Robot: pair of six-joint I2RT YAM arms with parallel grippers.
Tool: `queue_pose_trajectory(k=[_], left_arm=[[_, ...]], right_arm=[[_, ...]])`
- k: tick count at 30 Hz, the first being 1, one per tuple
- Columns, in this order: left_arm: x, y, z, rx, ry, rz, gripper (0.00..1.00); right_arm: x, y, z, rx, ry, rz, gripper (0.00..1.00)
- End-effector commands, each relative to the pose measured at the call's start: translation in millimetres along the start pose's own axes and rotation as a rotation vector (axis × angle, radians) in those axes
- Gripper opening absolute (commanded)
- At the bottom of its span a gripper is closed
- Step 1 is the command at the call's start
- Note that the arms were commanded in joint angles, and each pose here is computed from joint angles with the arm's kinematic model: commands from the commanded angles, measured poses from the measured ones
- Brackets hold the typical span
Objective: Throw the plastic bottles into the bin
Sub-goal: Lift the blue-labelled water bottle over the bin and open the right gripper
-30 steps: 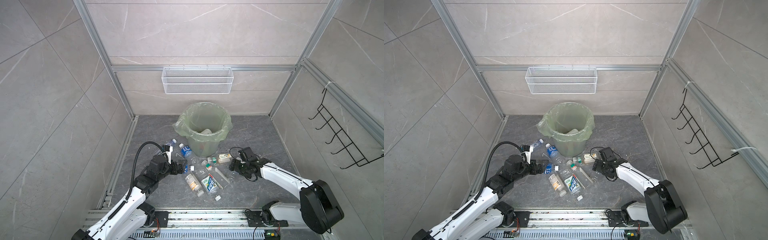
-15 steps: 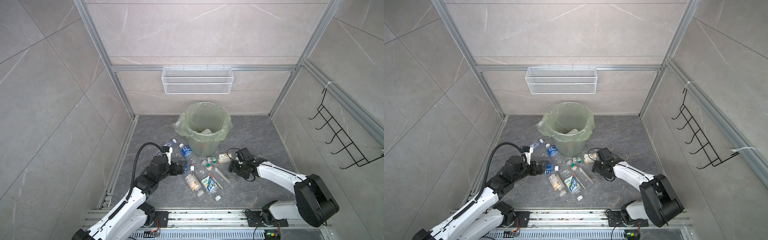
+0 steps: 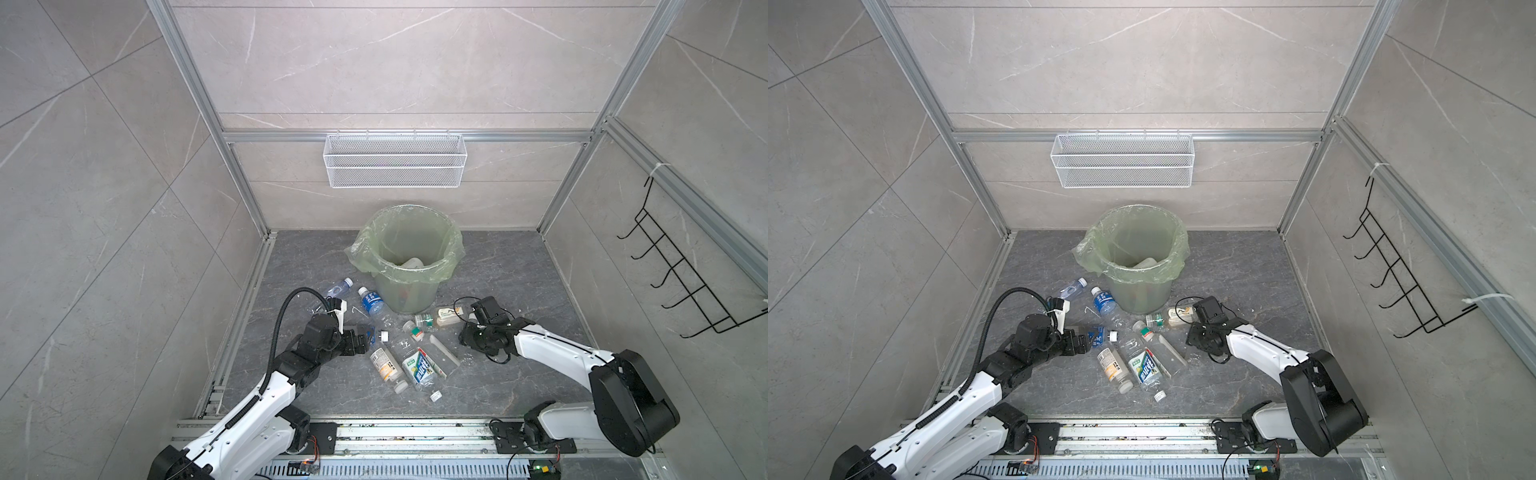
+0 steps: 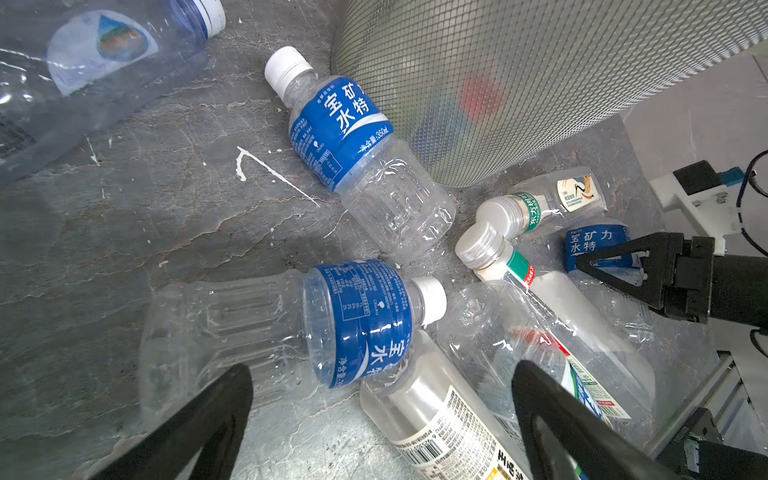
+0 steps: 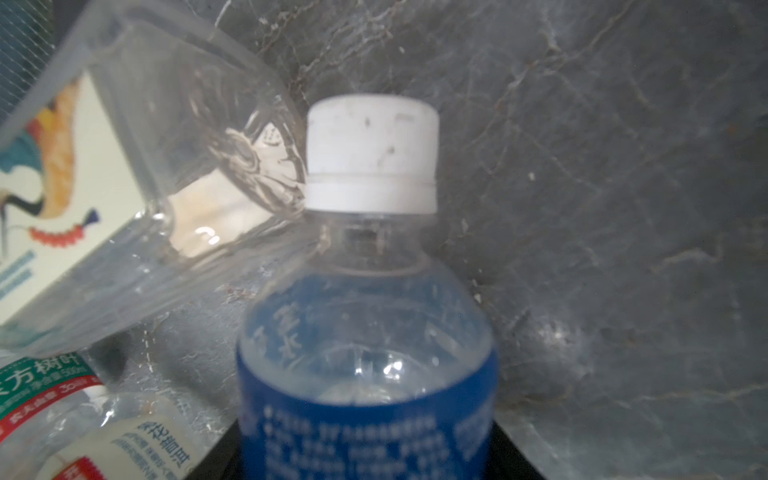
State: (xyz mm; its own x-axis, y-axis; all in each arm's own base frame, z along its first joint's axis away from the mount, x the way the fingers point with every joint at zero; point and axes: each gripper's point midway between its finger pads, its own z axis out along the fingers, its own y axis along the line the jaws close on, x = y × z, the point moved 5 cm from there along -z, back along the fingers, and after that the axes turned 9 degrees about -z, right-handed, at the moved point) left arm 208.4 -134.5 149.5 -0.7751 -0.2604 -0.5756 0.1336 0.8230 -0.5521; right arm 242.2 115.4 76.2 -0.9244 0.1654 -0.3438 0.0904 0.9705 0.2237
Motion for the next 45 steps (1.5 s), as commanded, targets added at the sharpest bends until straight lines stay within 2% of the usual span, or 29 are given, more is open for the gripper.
queue_pose_trajectory(k=[1,10,24,31,38,45], left_arm=[[-5,-5,0,0.038,-0.029,0.000,0.99],[-2,-3,0,0.036,-0.024,-0.003,0.99],[0,-2,0,0.031,-0.020,-0.005,1.00],[0,-1,2,0.027,-0.016,-0.010,0.99],[-1,-1,3,0.023,-0.013,-0.011,0.99],[-1,1,1,-0.003,-0.013,-0.012,0.99]], right_arm=[[4,-6,-6,0.034,-0.025,-0.037,0.60],[3,-2,-29,0.014,-0.113,-0.109,0.60],[-2,23,-81,-0.166,-0.364,-0.279,0.57],[-13,36,-126,-0.243,-0.534,-0.345,0.57],[-33,52,-174,-0.288,-0.616,-0.366,0.57],[-79,93,-246,-0.383,-0.735,-0.377,0.57]])
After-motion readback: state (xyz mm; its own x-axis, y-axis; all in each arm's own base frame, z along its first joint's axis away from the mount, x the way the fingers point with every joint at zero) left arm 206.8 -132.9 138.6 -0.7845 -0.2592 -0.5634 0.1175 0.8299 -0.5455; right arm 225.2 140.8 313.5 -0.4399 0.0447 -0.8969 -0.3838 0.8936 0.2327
